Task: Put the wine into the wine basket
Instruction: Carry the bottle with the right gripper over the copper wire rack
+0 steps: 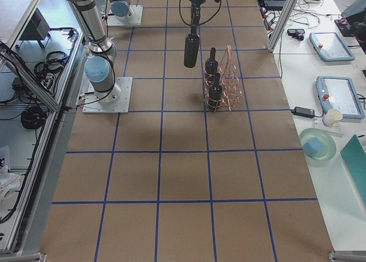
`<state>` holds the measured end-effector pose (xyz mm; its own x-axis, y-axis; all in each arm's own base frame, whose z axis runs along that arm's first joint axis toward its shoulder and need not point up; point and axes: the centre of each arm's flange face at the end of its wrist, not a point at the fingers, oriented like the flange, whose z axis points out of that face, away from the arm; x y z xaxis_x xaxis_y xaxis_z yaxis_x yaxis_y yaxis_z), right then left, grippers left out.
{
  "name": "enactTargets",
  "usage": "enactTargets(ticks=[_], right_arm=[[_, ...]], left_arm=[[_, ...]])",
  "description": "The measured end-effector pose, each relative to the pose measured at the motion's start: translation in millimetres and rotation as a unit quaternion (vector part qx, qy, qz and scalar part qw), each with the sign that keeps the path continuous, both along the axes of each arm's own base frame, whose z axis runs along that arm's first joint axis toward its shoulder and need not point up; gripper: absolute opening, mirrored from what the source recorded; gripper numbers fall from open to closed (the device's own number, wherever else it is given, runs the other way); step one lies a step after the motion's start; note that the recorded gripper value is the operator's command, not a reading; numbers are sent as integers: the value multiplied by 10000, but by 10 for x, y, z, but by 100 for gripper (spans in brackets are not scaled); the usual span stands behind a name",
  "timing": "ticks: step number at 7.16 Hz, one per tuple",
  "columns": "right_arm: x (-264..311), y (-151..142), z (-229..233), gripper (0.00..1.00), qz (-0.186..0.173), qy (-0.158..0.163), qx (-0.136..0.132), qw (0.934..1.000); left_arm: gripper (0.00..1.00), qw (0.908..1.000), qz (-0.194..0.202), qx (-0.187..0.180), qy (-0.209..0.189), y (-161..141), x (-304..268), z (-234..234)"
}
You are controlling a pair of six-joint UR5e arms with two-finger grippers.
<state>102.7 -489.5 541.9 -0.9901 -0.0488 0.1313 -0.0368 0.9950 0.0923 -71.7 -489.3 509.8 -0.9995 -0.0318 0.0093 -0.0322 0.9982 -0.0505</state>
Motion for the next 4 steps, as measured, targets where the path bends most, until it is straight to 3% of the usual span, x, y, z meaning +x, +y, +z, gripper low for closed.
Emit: enactTargets(ticks=[2, 4], right_arm=[[-251, -30, 24, 3, -21, 156, 7, 9999], [-397, -80, 56, 1, -100, 84, -83, 9999]], left_arm=[[100, 10000, 0, -79, -10, 97, -220, 81], [100, 9999, 19, -104, -25, 195, -475, 116]])
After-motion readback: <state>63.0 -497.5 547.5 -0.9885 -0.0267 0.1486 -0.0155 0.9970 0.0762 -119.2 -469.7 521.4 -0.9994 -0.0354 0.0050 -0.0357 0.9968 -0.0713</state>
